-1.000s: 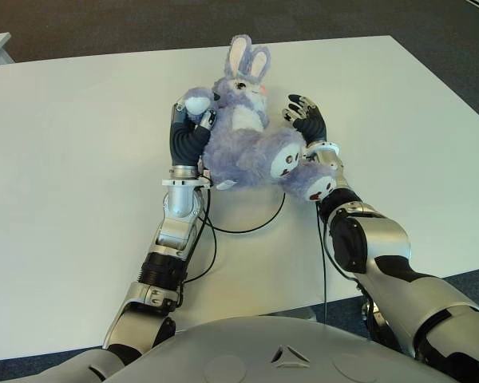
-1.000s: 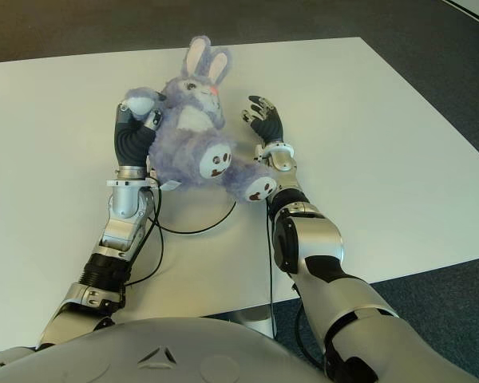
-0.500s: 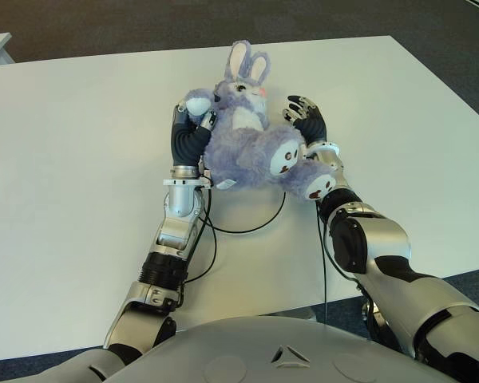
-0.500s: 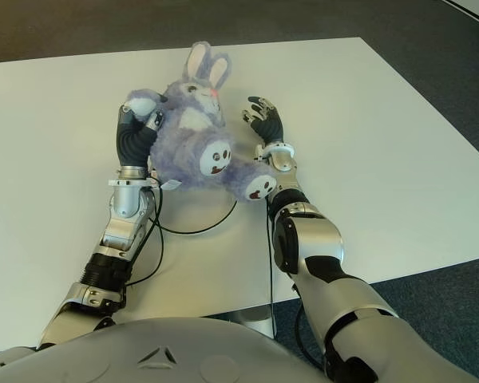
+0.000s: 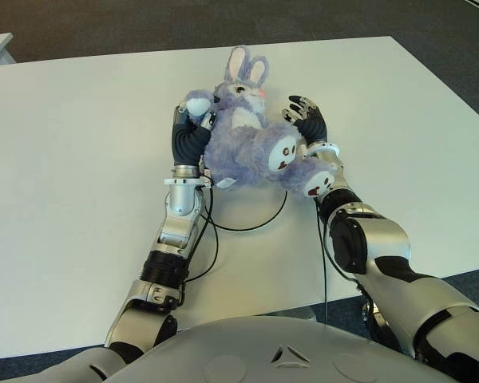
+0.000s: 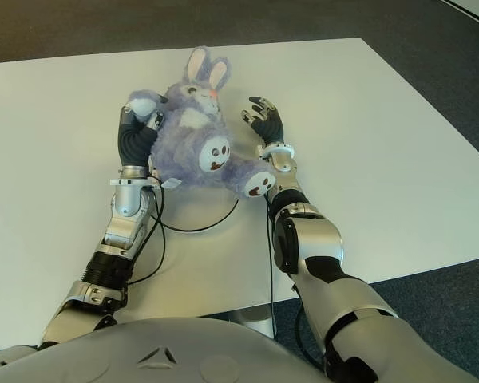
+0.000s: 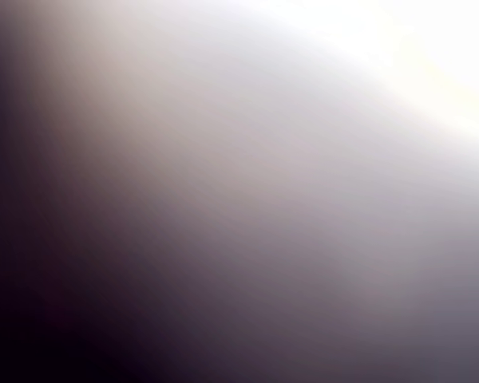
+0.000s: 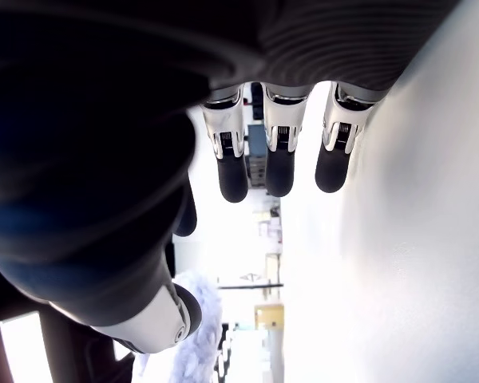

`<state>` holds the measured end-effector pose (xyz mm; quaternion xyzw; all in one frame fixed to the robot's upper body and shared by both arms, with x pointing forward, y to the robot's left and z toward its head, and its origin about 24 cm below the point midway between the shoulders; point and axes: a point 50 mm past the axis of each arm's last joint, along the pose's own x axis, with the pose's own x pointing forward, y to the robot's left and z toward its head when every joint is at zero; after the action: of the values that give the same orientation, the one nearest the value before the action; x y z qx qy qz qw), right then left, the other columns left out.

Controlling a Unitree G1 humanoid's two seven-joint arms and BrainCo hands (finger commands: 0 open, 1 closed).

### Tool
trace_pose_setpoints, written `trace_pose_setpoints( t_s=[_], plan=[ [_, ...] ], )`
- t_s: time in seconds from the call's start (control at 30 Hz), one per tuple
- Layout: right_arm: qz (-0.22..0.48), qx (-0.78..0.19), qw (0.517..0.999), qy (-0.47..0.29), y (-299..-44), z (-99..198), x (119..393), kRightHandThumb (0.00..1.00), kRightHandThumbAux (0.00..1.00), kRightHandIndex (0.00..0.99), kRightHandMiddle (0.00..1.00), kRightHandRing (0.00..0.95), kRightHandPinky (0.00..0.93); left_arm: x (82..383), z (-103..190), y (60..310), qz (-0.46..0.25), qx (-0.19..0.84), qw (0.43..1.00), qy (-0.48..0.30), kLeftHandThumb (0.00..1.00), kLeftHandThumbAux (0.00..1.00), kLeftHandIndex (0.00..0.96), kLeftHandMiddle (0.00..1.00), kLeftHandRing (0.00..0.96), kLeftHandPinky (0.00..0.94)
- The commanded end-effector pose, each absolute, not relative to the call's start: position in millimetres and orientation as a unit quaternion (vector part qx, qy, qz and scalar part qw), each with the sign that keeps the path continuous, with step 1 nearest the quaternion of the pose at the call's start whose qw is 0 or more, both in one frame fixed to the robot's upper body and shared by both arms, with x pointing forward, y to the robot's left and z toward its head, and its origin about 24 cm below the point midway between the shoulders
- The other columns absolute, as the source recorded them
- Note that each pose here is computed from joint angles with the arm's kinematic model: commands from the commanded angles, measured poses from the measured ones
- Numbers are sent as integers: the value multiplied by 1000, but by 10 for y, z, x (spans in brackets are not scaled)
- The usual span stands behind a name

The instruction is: Put the doll into the plate.

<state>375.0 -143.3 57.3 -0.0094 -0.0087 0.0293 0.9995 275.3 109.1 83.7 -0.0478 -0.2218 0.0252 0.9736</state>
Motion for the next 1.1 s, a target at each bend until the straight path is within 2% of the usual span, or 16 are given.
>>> trace_pose_setpoints(
  t_s=[0.03, 1.1],
  plan=[
    [25, -3, 999, 33, -1428, 341, 3639, 465, 831, 232, 132, 97, 123, 2483, 215, 1032, 59, -82, 991, -87, 719, 700, 442, 821, 830, 841],
    [26, -8, 999, 33, -1428, 339, 3637, 428, 833, 216, 126, 91, 114, 2503, 42, 1005, 65, -94, 993, -41, 722, 700, 442, 834, 840, 851]
  ],
)
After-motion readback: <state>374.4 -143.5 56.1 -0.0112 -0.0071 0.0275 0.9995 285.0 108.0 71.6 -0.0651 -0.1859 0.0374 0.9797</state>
